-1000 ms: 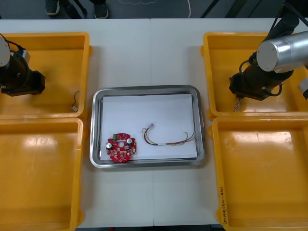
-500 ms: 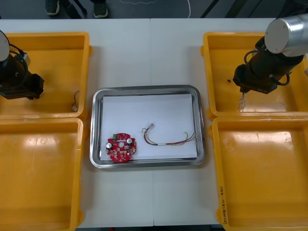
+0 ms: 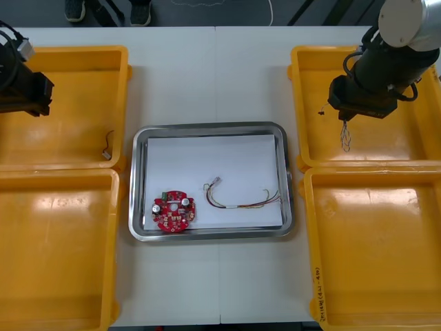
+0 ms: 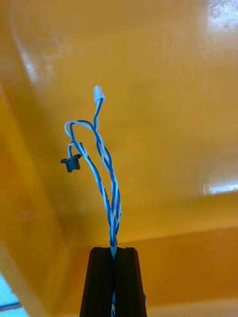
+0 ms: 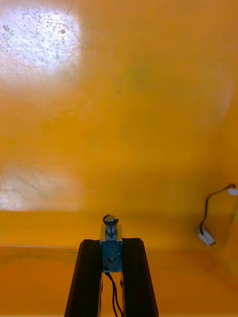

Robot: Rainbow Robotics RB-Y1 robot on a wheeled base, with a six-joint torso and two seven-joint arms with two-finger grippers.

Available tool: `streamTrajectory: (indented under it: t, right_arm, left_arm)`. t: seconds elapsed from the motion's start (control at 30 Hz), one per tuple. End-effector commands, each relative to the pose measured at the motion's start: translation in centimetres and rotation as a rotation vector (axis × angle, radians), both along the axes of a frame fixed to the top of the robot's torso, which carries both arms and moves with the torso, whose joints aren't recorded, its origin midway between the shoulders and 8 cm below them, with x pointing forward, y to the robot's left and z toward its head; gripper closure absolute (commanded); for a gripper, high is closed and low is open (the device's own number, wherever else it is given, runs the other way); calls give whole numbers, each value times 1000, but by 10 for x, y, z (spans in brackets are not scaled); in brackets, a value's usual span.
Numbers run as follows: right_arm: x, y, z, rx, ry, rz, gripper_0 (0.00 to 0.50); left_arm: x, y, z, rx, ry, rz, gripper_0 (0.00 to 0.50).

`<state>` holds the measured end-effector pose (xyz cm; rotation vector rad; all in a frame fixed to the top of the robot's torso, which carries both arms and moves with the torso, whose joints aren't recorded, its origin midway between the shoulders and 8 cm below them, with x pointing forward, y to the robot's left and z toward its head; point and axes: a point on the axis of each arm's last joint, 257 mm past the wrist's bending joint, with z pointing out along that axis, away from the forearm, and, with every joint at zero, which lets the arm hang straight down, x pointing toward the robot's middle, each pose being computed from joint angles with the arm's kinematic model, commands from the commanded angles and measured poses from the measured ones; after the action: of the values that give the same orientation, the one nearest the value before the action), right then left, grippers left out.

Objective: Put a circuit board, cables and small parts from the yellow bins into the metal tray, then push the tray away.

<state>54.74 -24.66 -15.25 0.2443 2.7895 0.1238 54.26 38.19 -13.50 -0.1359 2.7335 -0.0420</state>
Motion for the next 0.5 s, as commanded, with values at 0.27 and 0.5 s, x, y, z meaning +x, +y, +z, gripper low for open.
streamTrajectory:
  t: [0.27,0.5]
  right_arm:
    - [-22,26,56,-35,-31,144,500]
    - [-33,35,58,-49,-28,188,500]
  left_arm:
    - [-28,-19,77,11,-50,85,500]
    - [-42,-62,81,-13,-43,53,500]
